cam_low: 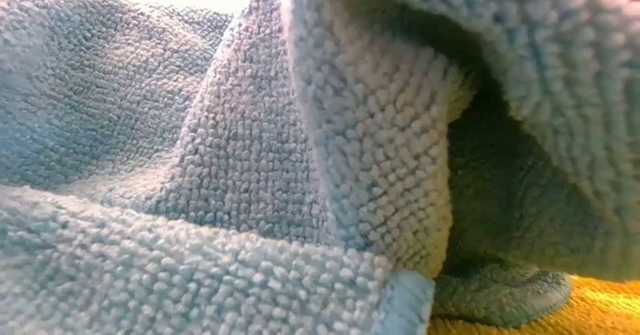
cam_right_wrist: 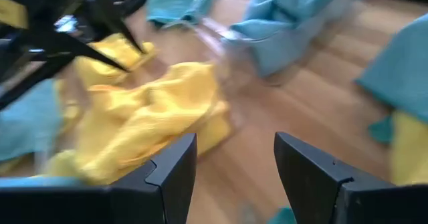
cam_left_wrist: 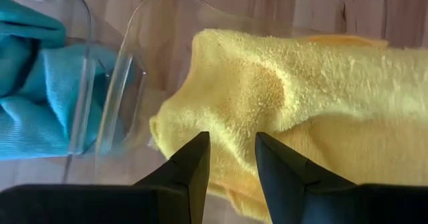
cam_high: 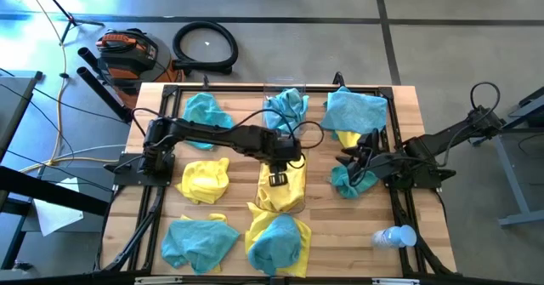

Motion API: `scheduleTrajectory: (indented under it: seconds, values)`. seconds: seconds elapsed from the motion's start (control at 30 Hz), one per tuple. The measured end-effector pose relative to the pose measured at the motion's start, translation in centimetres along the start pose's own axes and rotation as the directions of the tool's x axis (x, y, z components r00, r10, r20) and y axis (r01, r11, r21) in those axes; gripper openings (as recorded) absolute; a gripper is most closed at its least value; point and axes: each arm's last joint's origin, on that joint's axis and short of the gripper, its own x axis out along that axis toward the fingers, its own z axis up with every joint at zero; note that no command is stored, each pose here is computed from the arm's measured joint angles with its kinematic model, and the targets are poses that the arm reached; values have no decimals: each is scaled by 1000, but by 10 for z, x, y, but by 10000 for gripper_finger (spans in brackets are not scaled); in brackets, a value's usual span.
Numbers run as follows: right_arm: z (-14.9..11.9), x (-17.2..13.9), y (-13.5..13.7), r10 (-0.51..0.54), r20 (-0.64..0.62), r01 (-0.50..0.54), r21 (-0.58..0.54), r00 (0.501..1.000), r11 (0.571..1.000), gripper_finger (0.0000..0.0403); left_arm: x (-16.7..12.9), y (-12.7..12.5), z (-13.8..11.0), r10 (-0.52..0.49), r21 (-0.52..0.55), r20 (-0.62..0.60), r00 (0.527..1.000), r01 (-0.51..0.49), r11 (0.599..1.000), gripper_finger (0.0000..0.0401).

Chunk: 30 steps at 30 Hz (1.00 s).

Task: Sort microfiber towel by color & place in baskets
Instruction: Put the blue towel into the top transparent bin

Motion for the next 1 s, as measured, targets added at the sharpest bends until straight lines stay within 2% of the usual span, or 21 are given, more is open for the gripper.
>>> scheduleTrajectory:
  seconds: [0.17,0.33,0.47,0.63,0.83,1.0]
  values:
    - [4,1,14,154,-14,-154,4,988,988,197,-12,-4,-11,-12,63,-21,1000,13,998,110]
    - [4,12,33,210,22,-209,-13,978,978,197,-26,3,-43,-19,23,11,1000,19,1000,110]
    - [7,25,57,192,-4,-192,-46,981,980,197,-45,9,-80,-25,-70,114,993,33,997,110]
    - [17,38,105,143,-92,-155,-144,985,977,197,-67,11,-127,-51,-156,224,973,88,984,110]
    - [21,46,167,-6,-297,-80,-278,955,957,197,-83,4,-174,-99,-173,263,960,148,974,110]
    - [10,57,219,-42,-380,-124,-403,924,907,197,-88,-2,-199,-123,-128,284,951,165,978,110]
